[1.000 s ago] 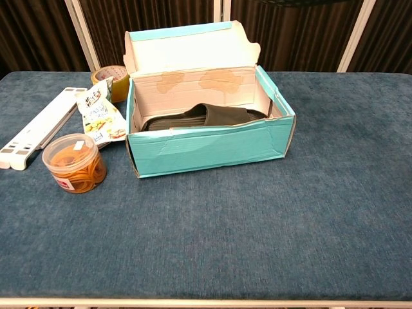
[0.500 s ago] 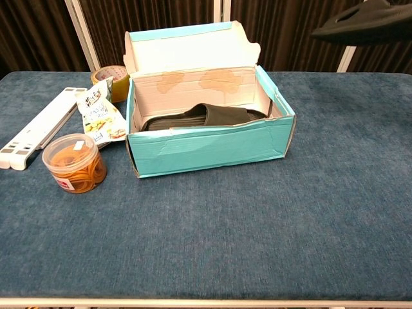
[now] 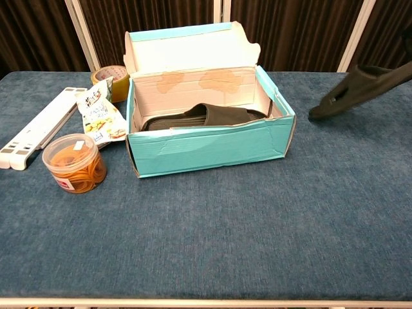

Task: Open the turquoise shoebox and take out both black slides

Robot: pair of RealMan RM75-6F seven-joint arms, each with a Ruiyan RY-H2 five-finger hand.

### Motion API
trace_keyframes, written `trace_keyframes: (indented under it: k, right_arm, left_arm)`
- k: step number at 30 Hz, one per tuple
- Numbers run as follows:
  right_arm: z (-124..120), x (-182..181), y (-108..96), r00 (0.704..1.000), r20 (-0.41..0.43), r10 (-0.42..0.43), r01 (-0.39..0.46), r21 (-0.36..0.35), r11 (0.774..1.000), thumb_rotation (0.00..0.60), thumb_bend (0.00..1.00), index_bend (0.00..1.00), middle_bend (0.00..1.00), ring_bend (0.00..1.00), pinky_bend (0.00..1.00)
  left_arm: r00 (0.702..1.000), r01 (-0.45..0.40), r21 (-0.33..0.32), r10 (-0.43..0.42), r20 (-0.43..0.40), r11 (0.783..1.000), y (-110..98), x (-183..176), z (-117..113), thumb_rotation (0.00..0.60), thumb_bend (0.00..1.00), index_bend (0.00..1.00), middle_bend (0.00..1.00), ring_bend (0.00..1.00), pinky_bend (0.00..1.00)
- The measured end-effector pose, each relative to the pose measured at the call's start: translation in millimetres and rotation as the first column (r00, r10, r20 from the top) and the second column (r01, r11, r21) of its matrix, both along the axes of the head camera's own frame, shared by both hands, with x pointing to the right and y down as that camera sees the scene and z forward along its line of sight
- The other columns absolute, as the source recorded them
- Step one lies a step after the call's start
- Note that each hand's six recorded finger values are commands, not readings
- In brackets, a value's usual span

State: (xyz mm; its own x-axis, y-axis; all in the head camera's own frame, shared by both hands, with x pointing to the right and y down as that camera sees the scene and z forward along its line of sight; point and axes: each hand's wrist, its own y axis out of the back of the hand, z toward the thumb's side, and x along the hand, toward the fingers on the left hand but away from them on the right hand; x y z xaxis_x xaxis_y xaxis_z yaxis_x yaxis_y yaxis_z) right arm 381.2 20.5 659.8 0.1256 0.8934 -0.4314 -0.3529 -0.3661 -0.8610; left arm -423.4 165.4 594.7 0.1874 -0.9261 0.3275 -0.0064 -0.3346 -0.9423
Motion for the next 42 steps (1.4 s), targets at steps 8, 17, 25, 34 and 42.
trace_keyframes:
  k: [8,17,25,34,42]
  right_arm:
    - [-4.4,-2.4,5.0,1.0,-0.013,0.012,-0.013,-0.079,0.997,0.6,0.0,0.24,0.25,0.08,0.11]
    - [-27.8,-29.7,15.3,0.997,0.073,-0.008,0.017,-0.129,0.992,0.6,0.0,0.19,0.24,0.06,0.12]
    - [-46.7,-104.7,-0.7,0.97,0.204,-0.131,0.156,-0.109,0.982,0.6,0.0,0.19,0.27,0.13,0.21]
    - [-29.3,-194.5,-14.1,0.936,0.276,-0.217,0.272,-0.178,0.946,0.6,0.0,0.19,0.29,0.19,0.29]
    - [8.1,-250.2,-14.3,0.93,0.312,-0.196,0.291,-0.296,0.91,0.6,0.0,0.19,0.29,0.19,0.29]
  left_arm:
    - [1.0,0.005,0.002,-0.005,-0.011,1.0,0.2,-0.9,-1.0,0.6,0.1,0.12,0.05,0.0,0.18]
    - [1.0,-0.001,0.007,0.001,-0.018,1.0,-1.1,0.9,-2.2,0.6,0.1,0.12,0.05,0.0,0.18]
    - [1.0,0.006,0.013,-0.006,-0.015,1.0,-1.7,0.2,-4.1,0.6,0.1,0.12,0.05,0.0,0.18]
    - [0.999,0.043,0.004,-0.043,-0.019,0.999,-3.4,-9.6,-2.0,0.6,0.1,0.12,0.05,0.0,0.18]
    - [0.998,0.054,-0.002,-0.054,-0.023,0.999,-3.9,-15.6,-0.5,0.6,0.1,0.12,0.05,0.0,0.18]
